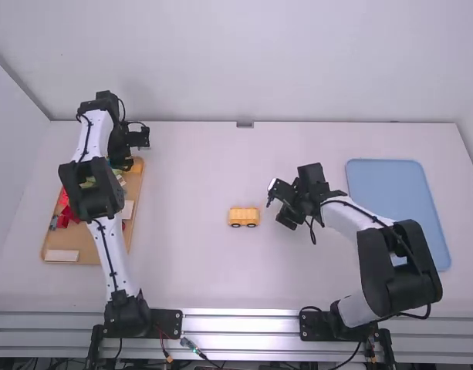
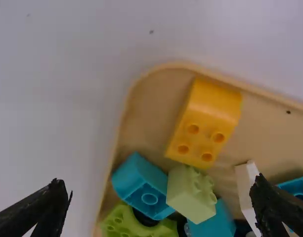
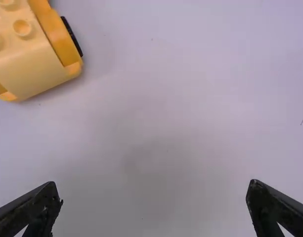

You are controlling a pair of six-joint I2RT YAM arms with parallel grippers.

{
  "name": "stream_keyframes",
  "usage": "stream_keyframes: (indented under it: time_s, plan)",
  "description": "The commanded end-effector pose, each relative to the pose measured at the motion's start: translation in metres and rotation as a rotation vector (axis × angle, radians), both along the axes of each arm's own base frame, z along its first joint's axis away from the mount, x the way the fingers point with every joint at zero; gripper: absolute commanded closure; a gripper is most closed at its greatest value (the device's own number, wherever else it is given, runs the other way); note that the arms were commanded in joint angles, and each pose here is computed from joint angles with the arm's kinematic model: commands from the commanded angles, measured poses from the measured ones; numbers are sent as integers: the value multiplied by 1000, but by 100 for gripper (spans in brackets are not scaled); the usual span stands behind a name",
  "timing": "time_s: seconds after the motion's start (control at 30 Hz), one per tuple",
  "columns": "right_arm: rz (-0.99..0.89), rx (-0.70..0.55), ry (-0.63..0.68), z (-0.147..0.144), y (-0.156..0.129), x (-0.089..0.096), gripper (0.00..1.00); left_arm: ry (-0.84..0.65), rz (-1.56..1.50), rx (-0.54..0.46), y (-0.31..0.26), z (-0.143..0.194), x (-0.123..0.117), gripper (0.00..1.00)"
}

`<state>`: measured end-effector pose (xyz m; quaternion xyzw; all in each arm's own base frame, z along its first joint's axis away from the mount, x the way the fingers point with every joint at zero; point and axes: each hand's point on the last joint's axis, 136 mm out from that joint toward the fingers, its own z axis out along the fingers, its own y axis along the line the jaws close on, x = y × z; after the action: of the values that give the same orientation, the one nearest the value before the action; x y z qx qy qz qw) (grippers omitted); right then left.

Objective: Assemble lego blocks to make yellow taxi

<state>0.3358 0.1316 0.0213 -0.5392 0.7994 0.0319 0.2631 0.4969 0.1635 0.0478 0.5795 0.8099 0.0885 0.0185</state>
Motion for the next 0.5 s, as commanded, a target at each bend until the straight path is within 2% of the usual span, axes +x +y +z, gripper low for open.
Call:
stream_keyframes:
  time_s: [0.0, 0.27, 0.37, 0.47]
  plan:
    - [-28, 19, 3, 3, 0, -1, 1, 34, -95, -42, -8, -12, -6, 4]
    - [-68, 42, -1, 6, 1, 4, 1, 30, -130, -119, -22, -37, -8, 4]
    - [-68, 42, -1, 6, 1, 4, 1, 40, -127, -113, -21, -51, -11, 7]
    - [-68, 41, 1, 5, 1, 3, 1, 50, -127, -116, -23, -63, -15, 15]
